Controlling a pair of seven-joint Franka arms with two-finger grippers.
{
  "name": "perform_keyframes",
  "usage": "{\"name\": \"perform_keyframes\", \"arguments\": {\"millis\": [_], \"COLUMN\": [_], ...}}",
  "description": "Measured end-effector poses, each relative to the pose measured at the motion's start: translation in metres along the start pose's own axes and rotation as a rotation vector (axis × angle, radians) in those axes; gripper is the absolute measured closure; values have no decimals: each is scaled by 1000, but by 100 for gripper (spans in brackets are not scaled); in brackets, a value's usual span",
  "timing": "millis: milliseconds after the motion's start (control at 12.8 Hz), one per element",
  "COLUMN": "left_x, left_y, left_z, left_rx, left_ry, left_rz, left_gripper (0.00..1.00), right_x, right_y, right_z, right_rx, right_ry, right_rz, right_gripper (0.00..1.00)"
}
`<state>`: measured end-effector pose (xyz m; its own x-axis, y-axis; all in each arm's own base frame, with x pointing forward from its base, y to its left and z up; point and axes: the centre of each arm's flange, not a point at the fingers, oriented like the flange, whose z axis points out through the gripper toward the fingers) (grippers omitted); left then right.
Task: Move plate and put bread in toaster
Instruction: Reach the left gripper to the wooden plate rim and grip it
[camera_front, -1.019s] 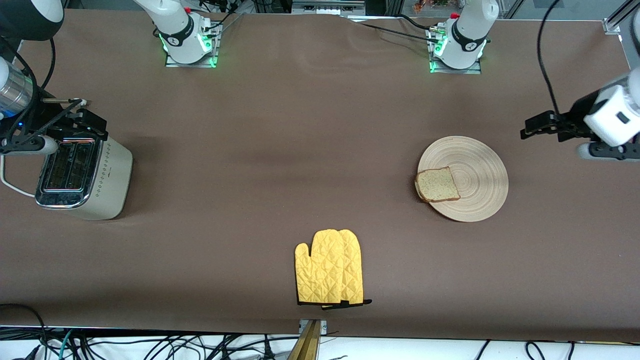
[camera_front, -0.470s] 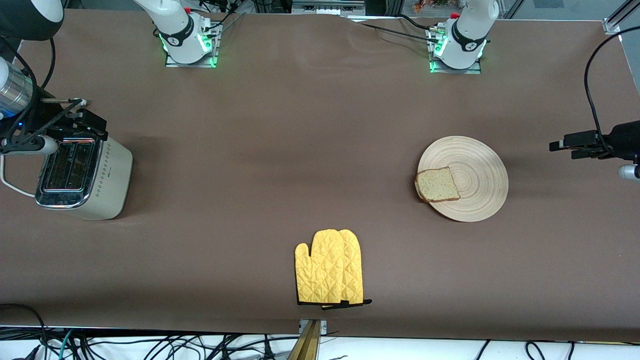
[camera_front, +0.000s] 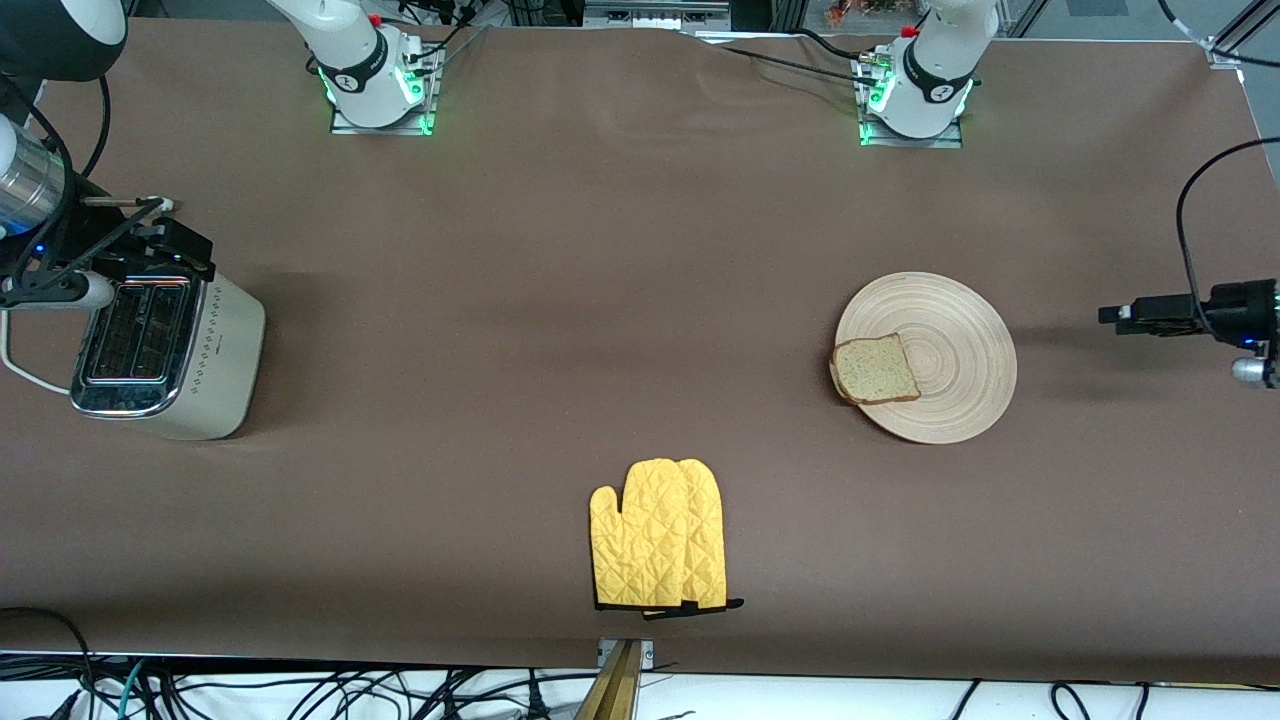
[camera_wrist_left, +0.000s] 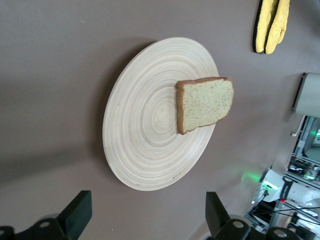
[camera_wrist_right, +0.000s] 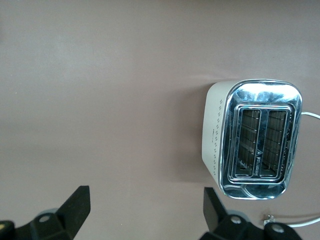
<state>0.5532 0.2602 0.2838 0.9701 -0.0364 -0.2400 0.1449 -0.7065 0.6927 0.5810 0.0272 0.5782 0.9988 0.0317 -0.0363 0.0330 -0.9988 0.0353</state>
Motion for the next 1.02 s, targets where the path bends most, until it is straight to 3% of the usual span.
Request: {"name": "perform_keyframes", "arguments": {"millis": [314, 705, 1019], "left_x": [18, 30, 36], "left_y": [-39, -79, -91], "left_z": [46, 106, 132], "left_rx": [-26, -164, -223], "left_ry": [-25, -15, -5], "left_rz": [-4, 31, 11], "left_gripper": [0, 0, 9], "right_x": [0, 0, 0], "right_y": [0, 0, 0], "right_z": [0, 0, 0], "right_rx": [0, 0, 0], "right_ry": [1, 1, 1], "right_rz": [0, 0, 1], "right_gripper": [0, 0, 0]}}
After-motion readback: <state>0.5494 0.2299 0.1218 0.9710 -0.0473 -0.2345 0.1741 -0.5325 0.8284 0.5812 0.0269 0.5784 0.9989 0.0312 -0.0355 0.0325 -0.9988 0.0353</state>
